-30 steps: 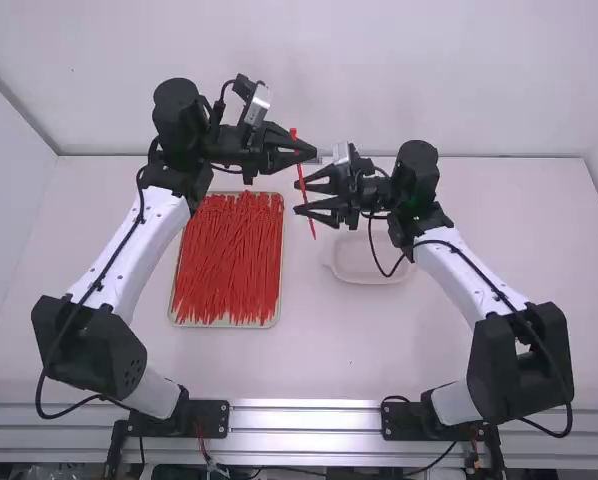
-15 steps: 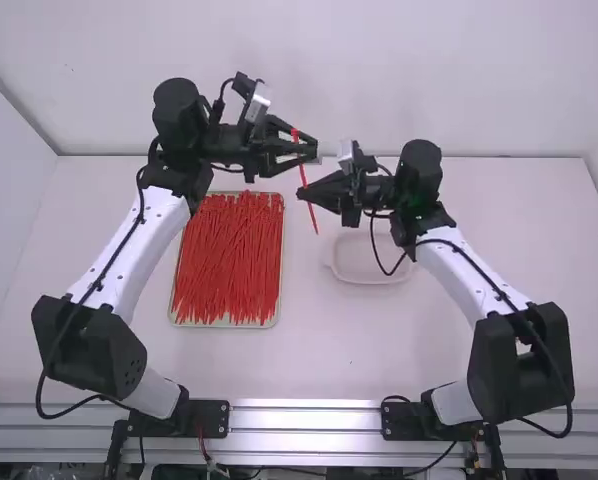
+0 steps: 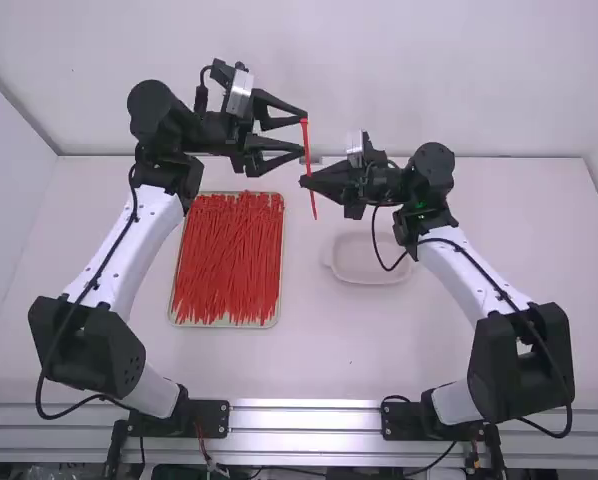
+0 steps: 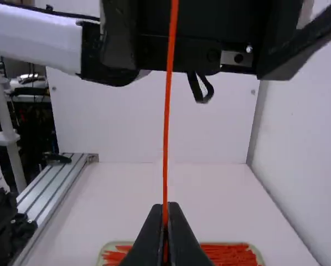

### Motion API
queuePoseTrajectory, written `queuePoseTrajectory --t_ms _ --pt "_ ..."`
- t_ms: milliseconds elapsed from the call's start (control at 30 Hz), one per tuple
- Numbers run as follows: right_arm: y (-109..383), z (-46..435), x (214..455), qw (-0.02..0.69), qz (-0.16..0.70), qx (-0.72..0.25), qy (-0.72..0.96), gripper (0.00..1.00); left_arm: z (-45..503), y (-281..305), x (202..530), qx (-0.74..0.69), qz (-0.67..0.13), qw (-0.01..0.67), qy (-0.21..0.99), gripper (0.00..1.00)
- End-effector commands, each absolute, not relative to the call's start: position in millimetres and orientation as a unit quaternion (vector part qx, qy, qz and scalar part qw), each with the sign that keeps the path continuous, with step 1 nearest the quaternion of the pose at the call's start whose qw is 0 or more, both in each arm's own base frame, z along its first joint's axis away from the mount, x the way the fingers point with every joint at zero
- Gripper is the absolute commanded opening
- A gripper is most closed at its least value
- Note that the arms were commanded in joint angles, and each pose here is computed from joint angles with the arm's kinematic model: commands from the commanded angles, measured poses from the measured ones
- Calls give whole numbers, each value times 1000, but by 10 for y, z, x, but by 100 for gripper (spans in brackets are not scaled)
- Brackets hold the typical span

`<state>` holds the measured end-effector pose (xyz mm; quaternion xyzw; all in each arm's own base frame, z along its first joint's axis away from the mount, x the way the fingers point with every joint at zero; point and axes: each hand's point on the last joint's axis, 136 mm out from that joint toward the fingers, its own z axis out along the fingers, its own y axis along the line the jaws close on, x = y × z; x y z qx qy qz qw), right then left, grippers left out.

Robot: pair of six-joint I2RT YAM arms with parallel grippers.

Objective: Fasten the cable tie

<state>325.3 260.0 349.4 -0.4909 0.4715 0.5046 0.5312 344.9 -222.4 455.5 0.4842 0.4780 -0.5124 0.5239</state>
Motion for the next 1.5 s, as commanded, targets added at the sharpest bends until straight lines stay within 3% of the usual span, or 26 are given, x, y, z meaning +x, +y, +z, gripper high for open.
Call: queuePoseTrajectory --t_ms 0,367,500,767,933,1233,1267,1300,1333,1467 --pt "2610 3593 3332 539 507 -470 481 0 4705 -2225 3388 473 -526 518 481 63" --pt "2694 3635 3339 552 502 -463 478 0 4827 -2213 3418 449 -531 533 482 41" --pt "2692 3632 3335 551 503 -464 478 0 4830 -2214 3415 449 -531 533 482 28" --pt "2692 3632 3335 550 504 -463 479 0 4900 -2203 3414 439 -535 540 479 25" --pt "2692 3633 3335 550 504 -463 479 0 4898 -2205 3415 439 -535 540 479 16" --pt "2732 3634 3308 548 506 -465 477 0 4893 -2250 3393 440 -539 535 479 20" --pt "2735 3635 3306 549 506 -466 476 0 4894 -2244 3395 440 -539 536 479 18" --pt "2731 3635 3310 549 505 -465 476 0 4891 -2247 3394 440 -539 535 479 5" --pt "2728 3635 3311 549 505 -465 476 0 4889 -2250 3389 441 -540 534 479 2" --pt "2728 3635 3311 548 506 -464 477 0 4888 -2249 3390 440 -540 534 479 2"
